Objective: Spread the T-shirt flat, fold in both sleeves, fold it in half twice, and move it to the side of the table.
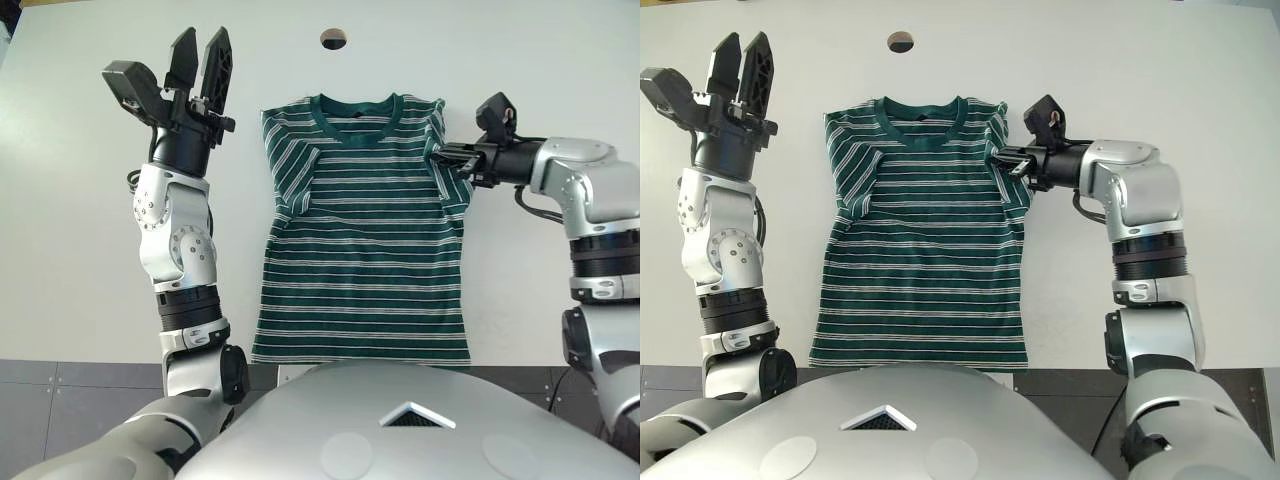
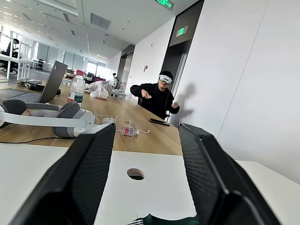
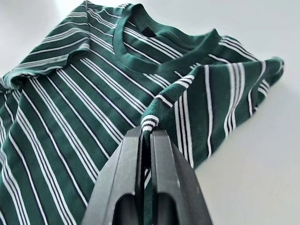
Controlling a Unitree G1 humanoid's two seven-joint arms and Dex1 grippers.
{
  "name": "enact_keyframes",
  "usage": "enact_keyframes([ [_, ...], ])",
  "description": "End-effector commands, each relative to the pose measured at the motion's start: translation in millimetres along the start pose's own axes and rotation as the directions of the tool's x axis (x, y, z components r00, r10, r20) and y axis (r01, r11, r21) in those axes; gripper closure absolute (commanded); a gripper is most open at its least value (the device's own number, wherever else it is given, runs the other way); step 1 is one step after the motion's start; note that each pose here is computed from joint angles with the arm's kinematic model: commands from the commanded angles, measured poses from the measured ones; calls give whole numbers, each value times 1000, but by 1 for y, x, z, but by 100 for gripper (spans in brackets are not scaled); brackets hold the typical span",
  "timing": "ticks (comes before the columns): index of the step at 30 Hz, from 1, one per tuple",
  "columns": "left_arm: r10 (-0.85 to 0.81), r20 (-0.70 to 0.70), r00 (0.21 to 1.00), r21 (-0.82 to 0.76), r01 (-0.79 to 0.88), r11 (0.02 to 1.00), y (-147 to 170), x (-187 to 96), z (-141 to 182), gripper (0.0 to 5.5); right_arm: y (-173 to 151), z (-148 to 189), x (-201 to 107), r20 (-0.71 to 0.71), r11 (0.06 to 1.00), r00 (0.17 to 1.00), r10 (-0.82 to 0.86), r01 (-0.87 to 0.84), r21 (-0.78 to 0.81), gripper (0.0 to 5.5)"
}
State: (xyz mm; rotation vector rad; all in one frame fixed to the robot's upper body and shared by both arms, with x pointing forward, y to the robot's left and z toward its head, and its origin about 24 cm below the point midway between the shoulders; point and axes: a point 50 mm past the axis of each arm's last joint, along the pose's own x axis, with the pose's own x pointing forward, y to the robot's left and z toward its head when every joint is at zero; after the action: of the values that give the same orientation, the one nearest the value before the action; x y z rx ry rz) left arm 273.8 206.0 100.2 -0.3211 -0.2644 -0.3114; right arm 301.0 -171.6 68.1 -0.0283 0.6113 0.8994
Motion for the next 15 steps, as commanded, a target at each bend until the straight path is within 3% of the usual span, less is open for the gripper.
enact_keyframes([
  [1,7,8,1000,-19,-7,1000,1,1,-2,297,8,1,10,17,1000,1000,1,-1,9,535],
  [10,27,2,1000,-58,-27,998,7,-1,-6,297,9,-9,19,-7,999,1000,-14,14,40,535],
  [15,27,1,1000,-63,-27,998,6,-2,-7,297,12,-9,19,3,998,1000,5,-5,59,443],
])
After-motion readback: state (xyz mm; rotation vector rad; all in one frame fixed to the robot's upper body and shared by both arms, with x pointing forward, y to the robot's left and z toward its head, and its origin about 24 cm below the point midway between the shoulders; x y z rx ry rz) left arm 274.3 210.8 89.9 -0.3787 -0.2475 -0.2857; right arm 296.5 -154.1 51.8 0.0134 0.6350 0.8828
